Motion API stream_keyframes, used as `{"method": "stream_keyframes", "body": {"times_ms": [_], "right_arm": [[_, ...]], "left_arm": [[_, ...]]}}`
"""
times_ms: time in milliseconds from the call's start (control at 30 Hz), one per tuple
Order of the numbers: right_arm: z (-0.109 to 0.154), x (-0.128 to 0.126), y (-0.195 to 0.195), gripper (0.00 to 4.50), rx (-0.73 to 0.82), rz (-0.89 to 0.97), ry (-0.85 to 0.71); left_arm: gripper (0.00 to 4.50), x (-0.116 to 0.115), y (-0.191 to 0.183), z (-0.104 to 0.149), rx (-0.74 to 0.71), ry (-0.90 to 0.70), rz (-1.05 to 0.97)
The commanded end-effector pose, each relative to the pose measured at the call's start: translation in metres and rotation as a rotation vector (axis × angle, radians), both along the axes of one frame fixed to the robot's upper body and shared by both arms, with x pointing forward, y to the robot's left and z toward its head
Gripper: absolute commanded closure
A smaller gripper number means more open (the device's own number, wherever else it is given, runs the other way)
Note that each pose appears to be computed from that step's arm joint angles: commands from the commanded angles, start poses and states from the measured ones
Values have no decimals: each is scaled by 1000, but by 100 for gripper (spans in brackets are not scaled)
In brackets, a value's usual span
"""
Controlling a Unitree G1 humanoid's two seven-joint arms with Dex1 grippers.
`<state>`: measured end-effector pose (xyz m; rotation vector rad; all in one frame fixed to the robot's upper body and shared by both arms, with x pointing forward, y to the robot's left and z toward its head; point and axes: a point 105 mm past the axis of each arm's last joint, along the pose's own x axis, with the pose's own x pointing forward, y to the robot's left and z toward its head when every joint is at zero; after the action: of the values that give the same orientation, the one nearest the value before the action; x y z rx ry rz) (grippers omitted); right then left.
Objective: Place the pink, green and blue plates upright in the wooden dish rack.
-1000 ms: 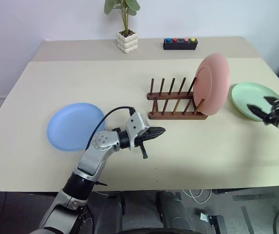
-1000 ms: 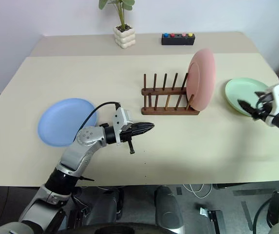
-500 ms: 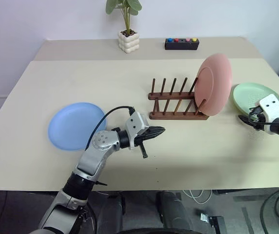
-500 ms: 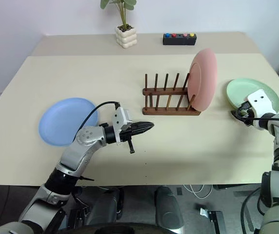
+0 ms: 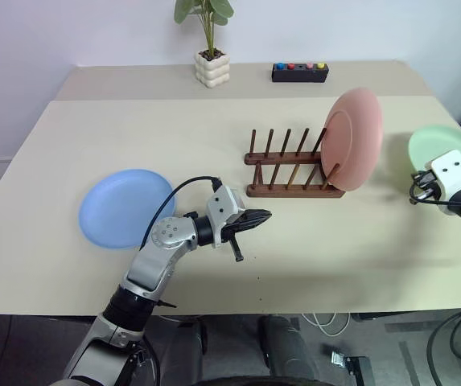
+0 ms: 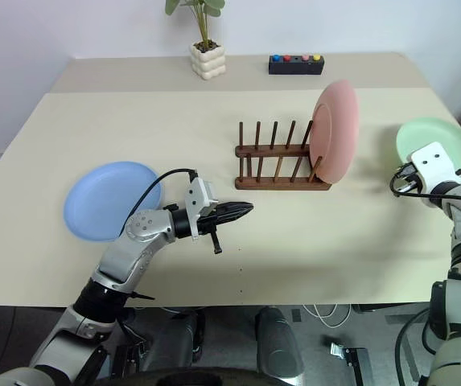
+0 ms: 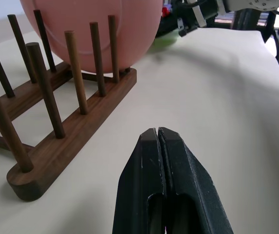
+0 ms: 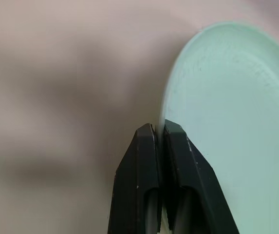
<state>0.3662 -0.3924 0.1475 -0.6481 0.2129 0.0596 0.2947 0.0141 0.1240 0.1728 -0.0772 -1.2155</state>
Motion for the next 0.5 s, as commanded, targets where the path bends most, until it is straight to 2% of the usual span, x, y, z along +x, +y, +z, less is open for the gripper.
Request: {"method": "stream_keyframes", "body": {"times_ms": [33,100,233,333,400,433,500], "right_arm": [[92,5,12,448,-144,44,-363],[124,4,30,448,-147,115,-482],[189,-7,91,448,-201,331,-706],[217,-20,141,448,-184,518,-795],[223,-25,159,448,-163,593,-804],[228,-30,170,448,-117,645,-812],[231,-48,215,448,137,894,-758]], "left_arm": [[450,-2,-4,11,-18,-44,-21],[450,-1,-3,11,-18,-46,-22],[450,1,-3,14,-28,-57,-13],[450,2,-2,16,-37,-60,-4],[450,3,-1,16,-41,-62,0],[450,3,-1,17,-48,-60,4],[450,4,2,21,-67,-60,18]]}}
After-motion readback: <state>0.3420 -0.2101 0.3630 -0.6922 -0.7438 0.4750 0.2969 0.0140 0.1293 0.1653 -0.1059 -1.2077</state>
